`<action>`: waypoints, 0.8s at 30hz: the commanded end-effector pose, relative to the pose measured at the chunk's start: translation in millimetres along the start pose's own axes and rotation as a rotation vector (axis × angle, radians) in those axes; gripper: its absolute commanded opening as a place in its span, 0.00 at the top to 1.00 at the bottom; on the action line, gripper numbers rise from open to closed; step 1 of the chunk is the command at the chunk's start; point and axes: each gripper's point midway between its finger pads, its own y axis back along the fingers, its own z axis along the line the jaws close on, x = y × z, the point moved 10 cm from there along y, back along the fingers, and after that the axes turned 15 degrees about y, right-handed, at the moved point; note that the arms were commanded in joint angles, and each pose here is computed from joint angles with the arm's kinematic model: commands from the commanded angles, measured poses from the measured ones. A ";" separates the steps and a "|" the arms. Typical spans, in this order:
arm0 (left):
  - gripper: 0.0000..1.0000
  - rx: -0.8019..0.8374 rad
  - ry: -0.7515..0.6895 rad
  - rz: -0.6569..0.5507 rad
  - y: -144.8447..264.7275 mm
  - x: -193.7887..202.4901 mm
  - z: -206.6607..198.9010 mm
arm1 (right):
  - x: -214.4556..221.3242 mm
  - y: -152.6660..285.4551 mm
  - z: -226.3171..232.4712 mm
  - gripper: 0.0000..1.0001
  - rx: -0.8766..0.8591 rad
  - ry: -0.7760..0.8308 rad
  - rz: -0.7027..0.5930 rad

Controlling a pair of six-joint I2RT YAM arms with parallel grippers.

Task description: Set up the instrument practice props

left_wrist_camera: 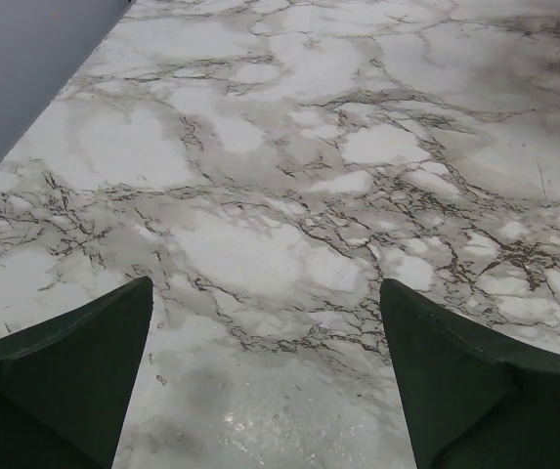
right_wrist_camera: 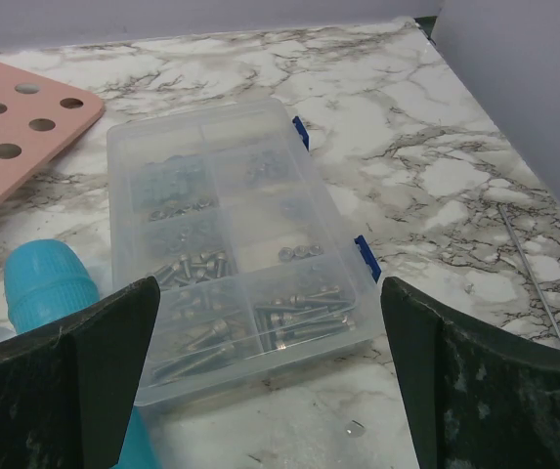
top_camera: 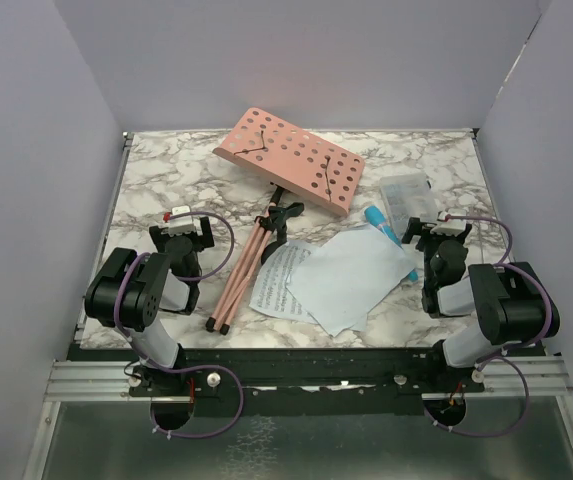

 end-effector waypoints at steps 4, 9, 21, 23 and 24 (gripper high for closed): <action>0.01 -0.010 0.012 -0.019 -1.1 -4.8 -0.2 | -1.0 -2.3 -0.2 0.00 -0.010 -0.005 -0.002; 0.01 -0.012 0.016 -0.021 -0.5 -5.2 -0.3 | -1.3 -1.4 -0.8 0.00 -0.006 -0.003 -0.009; 0.01 -0.132 0.391 0.005 38.1 -112.5 -23.2 | -88.5 22.5 -21.3 0.00 0.062 -0.332 0.184; 0.01 -0.101 0.458 0.001 49.5 -122.2 -25.0 | -88.9 27.9 -23.1 0.00 0.119 -0.405 0.240; 0.01 -0.051 0.474 0.011 54.7 -125.7 -28.1 | -86.2 30.7 -23.8 0.00 0.166 -0.449 0.280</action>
